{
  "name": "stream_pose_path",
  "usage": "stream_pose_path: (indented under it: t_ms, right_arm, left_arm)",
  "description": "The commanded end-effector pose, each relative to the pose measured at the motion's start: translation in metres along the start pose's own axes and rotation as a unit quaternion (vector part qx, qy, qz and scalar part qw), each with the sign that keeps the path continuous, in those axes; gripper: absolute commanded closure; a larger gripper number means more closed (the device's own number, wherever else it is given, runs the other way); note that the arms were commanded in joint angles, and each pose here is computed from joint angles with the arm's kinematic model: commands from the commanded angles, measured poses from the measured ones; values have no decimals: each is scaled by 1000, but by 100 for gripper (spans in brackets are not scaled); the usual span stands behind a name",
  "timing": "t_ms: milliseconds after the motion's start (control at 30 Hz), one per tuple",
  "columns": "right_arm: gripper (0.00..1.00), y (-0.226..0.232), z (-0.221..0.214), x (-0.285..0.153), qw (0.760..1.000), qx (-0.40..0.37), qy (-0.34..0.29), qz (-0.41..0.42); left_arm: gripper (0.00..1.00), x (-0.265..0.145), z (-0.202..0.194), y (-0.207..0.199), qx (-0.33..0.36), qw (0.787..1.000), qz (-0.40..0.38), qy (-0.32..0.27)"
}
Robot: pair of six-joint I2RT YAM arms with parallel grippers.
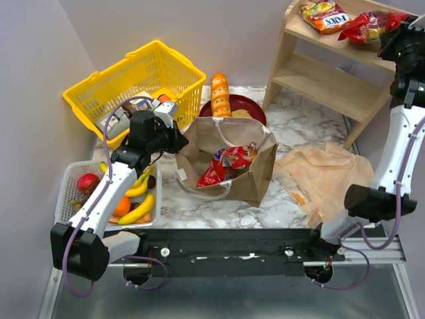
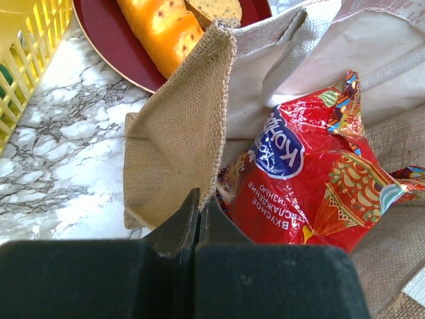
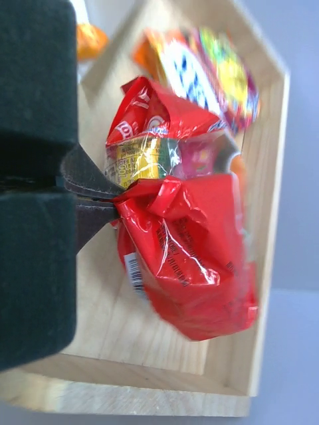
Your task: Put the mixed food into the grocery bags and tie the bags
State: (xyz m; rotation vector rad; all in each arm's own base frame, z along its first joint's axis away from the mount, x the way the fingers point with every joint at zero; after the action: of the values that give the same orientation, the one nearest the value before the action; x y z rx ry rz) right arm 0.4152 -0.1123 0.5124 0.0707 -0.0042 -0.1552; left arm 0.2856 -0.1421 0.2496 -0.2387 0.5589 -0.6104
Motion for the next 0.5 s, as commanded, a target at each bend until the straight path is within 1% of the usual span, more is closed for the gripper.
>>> stream_pose_path:
  t_ms: [0,100,133,167,200,233,267,333,367,400,467]
  right_arm:
    - [99,64,101,-90,966,-79,-191,156]
    - [99,92,108,-115,953,-93,-212,196]
    - [99,100,111,-129,949,-93,-221,206]
    - [99,104,112,-134,946,-102,-229,207]
    - [99,119,111,-141,939,-99,-235,232]
    - [99,127,116,-158,932,-97,-247,248]
    - [99,134,104,-157,931,-88,-234,265]
    - [99,159,96,-172,918,-74,-235,312]
    - [99,165,78,-176,918,-67,-219,324]
    - [99,182,71,-185,906,-58,-220,356]
    - [99,195,48,-188,904,-45,-202,374]
  left_arm:
    - [100,-3,-4,0,3,1000,4,10]
    - [100,-4,-4,0,4,1000,3,8]
    - [100,-4,-4,-1,5,1000,3,7]
    - [100,-5,-3,-1,6,1000,3,5]
    - [100,-4,-3,-1,4,1000,3,7]
    - [100,-5,-4,-1,4,1000,3,6]
    - [100,-5,-3,-1,4,1000,3,5]
    - [100,-6,-3,-2,5,1000,2,4]
    - [100,-5,-3,-1,4,1000,4,5]
    - [100,-5,-3,-1,3,1000,5,5]
    - [100,-5,-3,-1,3,1000,3,5]
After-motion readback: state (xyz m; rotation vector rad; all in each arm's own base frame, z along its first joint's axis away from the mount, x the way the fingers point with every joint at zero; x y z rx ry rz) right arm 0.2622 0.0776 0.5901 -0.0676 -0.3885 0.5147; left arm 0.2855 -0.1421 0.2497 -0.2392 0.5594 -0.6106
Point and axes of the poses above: each gripper's point midway between its finger pads, its own x axis out along the fingers, its own y axis along the line the jaws close on, z = x × y, the point moved 5 cm from there along -x, back along the fingers, and after that the axes turned 1 degree about -x, right-handed, at the moved point
